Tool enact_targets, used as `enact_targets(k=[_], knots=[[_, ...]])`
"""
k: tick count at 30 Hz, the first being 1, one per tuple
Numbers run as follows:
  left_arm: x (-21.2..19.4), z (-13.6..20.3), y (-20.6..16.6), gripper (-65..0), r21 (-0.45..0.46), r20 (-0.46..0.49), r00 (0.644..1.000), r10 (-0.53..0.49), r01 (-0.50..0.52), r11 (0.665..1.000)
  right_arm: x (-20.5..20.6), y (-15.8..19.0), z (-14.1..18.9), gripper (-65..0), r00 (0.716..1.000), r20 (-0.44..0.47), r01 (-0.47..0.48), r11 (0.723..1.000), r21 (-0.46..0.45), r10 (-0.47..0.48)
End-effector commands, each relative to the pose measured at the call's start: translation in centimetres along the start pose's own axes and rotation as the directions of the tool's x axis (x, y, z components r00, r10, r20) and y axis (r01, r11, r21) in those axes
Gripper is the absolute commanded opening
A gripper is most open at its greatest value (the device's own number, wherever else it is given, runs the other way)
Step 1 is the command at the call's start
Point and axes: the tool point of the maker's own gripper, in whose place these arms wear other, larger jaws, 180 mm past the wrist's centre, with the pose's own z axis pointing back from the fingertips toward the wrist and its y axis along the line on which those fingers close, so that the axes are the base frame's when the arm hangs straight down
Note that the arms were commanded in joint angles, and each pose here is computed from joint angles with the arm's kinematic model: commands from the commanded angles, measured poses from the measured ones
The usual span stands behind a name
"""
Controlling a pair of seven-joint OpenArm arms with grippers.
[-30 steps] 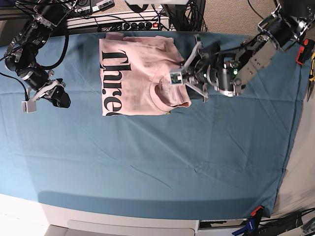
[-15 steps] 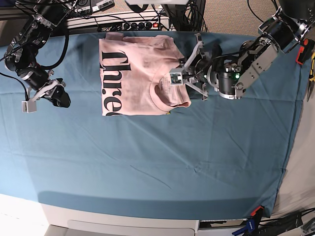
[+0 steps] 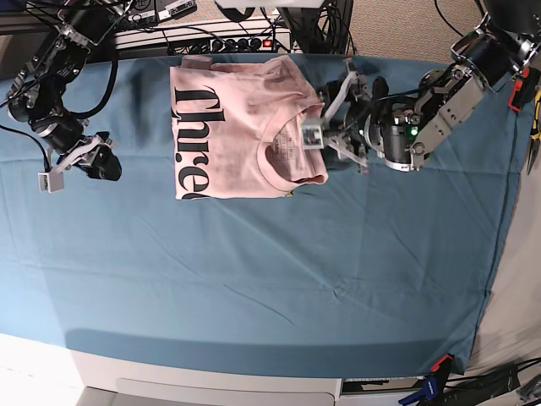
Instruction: Fold the T-shirt properly
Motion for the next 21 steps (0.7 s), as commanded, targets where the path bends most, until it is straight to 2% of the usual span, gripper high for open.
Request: enact_targets(k=[1,4,6,9,14,18,21], knots=[[0.6,0.7,0.7,-30.4,0.027,0.021,1.000,-0.018,0.017,0.999,2.1,0.0,0.5,-33.6,0.997,0.069,-0.026,1.000,0.003,0.025],[0.3,0.7,1.2,-30.4,0.053,0.009,1.000,-0.023,0.023,0.998,2.6,0.1,-0.2,-31.4,0.995,0.073,-0.072,0.997,-0.015,0.073],[0.2,0.9,1.3,-30.4,0.055,0.011,1.000,-0.022,0.021,0.998,2.4,0.5,-1.4,-31.4,0.992,0.031,-0.118,0.993,-0.020,0.118],[-0.1,0.9,1.4,-30.4,0.058,0.006,1.000,-0.020,0.019,0.998,2.0,1.9,-4.4,-31.4,0.991,-0.028,-0.133,0.990,0.040,0.134],[-0.5,1.0,2.0,-30.4,0.090,-0.012,1.000,-0.017,0.018,0.996,2.0,4.4,-9.3,-31.4,0.987,-0.148,-0.044,0.985,0.169,0.070],[-0.5,1.0,2.2,-30.4,0.102,-0.010,1.000,-0.008,0.009,0.995,4.4,7.3,-10.1,-31.4,0.990,-0.140,0.050,0.942,0.331,-0.004],[-0.5,1.0,2.2,-30.4,0.103,-0.010,1.000,-0.008,0.009,0.995,5.1,8.0,-10.4,-31.4,0.989,-0.142,0.076,0.927,0.368,-0.025]])
